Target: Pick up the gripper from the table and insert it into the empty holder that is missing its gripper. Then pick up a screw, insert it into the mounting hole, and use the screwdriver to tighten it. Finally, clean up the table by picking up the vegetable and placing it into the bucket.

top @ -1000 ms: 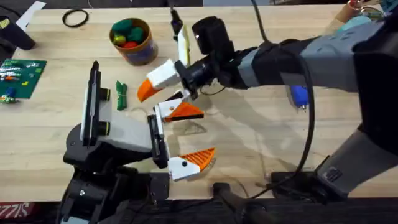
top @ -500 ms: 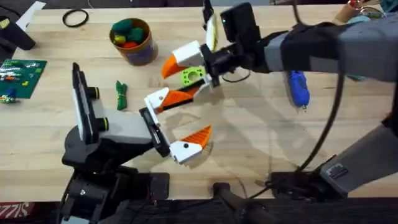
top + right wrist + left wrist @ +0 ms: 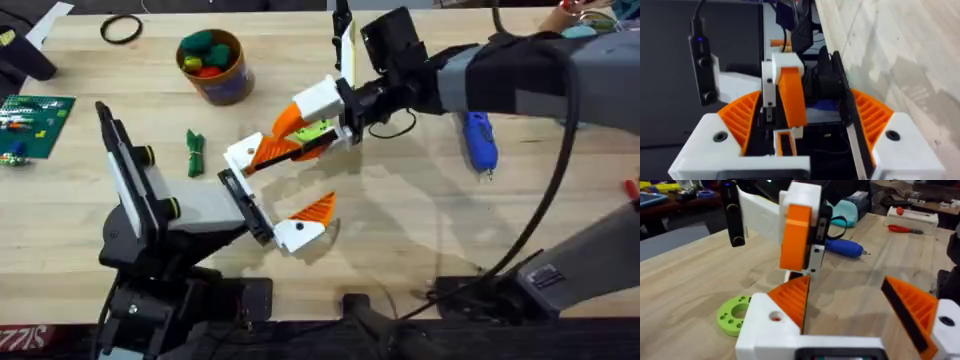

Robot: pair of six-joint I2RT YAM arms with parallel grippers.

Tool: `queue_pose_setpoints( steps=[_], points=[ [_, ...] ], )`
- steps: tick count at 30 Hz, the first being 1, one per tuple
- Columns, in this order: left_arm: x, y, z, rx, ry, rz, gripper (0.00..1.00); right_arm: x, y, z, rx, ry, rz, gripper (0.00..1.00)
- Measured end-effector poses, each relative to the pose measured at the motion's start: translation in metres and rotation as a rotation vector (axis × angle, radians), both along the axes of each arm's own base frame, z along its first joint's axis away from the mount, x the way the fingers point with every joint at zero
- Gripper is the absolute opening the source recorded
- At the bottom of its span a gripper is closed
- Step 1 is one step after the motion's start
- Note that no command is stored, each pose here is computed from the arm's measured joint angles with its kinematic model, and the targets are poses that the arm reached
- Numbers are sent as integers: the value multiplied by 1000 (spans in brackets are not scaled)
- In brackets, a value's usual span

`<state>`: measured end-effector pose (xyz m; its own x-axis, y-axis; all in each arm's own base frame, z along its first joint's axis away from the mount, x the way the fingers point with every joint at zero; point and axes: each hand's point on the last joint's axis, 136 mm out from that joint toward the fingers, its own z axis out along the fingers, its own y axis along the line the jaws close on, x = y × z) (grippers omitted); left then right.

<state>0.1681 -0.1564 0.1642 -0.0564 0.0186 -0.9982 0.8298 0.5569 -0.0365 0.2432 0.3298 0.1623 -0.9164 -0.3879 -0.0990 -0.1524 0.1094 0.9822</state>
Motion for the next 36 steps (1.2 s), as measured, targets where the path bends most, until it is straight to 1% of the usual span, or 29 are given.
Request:
queue_pose_setpoints(
  steps=[4,8,9,10,11,13,14,15,16,18,22,24,27,36],
  points=[
    [1,1,0,4,-6,6,983,-9,-4,-2,10,-5,27,995],
    [1,1,0,5,-7,6,983,-13,-6,1,58,-58,56,990],
    [1,1,0,5,-7,6,983,-14,-6,2,68,-69,61,967],
    [1,1,0,5,-7,7,983,-15,-6,3,92,-96,72,768],
    [1,1,0,5,-7,7,983,-15,-6,4,94,-95,74,640],
    [1,1,0,5,-7,7,983,-15,-6,4,101,-106,77,497],
    [1,1,0,5,-7,6,983,-15,-6,4,103,-107,77,330],
    [1,1,0,5,-7,7,983,-16,-6,4,106,-111,79,228],
    [1,1,0,5,-6,8,983,-16,-6,5,111,-110,82,175],
    [1,1,0,5,-7,9,983,-16,-6,6,116,-114,84,152],
    [1,1,0,2,-2,7,983,-16,-6,6,116,-117,83,146],
    [1,1,0,-19,29,8,983,-15,-6,5,111,-117,80,148],
    [0,0,0,-30,46,3,983,-15,-6,4,103,-109,77,149],
    [-7,-4,-1,-42,71,-43,983,-14,-6,4,79,-64,67,146]
  ],
)
